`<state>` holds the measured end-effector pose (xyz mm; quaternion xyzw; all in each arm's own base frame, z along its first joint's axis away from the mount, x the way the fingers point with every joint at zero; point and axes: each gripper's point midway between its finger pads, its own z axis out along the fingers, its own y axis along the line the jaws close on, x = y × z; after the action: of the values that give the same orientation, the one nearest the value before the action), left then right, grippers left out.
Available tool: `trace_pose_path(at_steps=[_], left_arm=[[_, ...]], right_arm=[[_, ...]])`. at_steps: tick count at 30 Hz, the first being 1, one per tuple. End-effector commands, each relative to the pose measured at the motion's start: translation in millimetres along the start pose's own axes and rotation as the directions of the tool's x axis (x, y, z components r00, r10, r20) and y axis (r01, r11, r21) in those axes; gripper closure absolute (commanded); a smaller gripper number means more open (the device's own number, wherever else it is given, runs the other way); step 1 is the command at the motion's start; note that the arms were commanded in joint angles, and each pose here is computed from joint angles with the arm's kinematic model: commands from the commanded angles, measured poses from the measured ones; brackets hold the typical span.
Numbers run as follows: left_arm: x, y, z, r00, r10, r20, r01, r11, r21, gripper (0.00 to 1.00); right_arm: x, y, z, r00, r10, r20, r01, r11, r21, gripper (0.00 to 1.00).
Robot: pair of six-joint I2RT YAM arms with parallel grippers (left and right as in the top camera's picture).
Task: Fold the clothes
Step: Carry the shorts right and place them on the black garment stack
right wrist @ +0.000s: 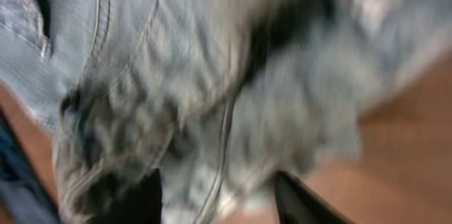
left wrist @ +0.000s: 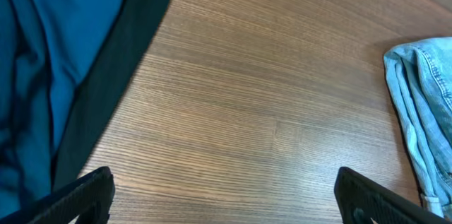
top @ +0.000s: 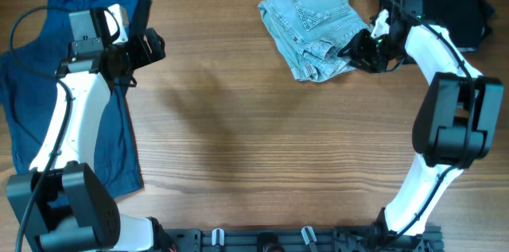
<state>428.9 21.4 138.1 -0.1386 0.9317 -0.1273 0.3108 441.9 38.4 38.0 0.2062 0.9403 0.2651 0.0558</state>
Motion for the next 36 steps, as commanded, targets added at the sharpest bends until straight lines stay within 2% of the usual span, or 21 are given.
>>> trace_pose_path(at_steps=[1,2,5,10,16,17,18,20,21,27,30,33,34,36], left_arm=[[-3,-6,-4,1.000,-0.002,0.012,0.002,1.000,0.018,0.00],[-3,-6,-4,1.000,-0.001,0.014,0.001,1.000,0.019,0.00],[-3,-6,-4,1.000,-0.001,0.015,0.001,1.000,0.019,0.00],[-4,-6,-4,1.000,0.000,0.018,0.000,1.000,0.019,0.00],[-4,-6,-4,1.000,0.000,0.018,0.000,1.000,0.020,0.00],[-4,-6,-4,1.000,0.000,0.018,0.000,1.000,0.020,0.00],[-4,-6,-4,1.000,0.000,0.018,0.000,1.000,0.020,0.00],[-4,-6,-4,1.000,0.000,0.018,0.000,1.000,0.020,0.00],[-4,-6,-4,1.000,0.000,0.018,0.000,1.000,0.020,0.00],[-4,-6,-4,1.000,-0.001,0.017,0.000,1.000,0.019,0.00],[-3,-6,-4,1.000,-0.001,0.015,0.001,1.000,0.019,0.01],[-3,-6,-4,1.000,-0.002,0.015,0.001,1.000,0.019,0.00],[-4,-6,-4,1.000,-0.001,0.015,0.001,1.000,0.019,0.00],[-3,-6,-4,1.000,-0.002,0.015,0.001,1.000,0.019,0.00]], right_arm=[[6,31,-33,0.978,0.207,0.005,-0.206,0.976,-0.071,0.09],[8,27,-31,0.963,0.271,-0.001,-0.270,0.962,-0.046,0.00],[16,7,-17,0.902,0.429,0.036,-0.431,0.901,0.045,0.00],[21,1,23,0.891,0.444,0.097,-0.448,0.894,0.020,0.00],[4,7,45,0.903,0.386,0.188,-0.380,0.923,-0.067,0.02],[3,9,50,0.907,0.374,0.191,-0.367,0.927,-0.072,0.10],[4,11,55,0.912,0.364,0.191,-0.357,0.931,-0.073,0.27],[6,14,65,0.922,0.339,0.189,-0.332,0.941,-0.067,0.89],[6,15,67,0.930,0.315,0.191,-0.309,0.949,-0.061,0.96],[-19,47,44,0.968,0.068,0.242,-0.026,0.985,-0.172,0.96],[-37,77,2,0.950,-0.060,0.307,0.140,0.959,-0.245,0.96],[-47,103,-53,0.908,-0.116,0.404,0.243,0.929,-0.279,0.96],[-54,114,-97,0.859,-0.139,0.494,0.304,0.913,-0.273,0.96],[-61,118,-134,0.806,-0.152,0.572,0.351,0.901,-0.254,0.96]])
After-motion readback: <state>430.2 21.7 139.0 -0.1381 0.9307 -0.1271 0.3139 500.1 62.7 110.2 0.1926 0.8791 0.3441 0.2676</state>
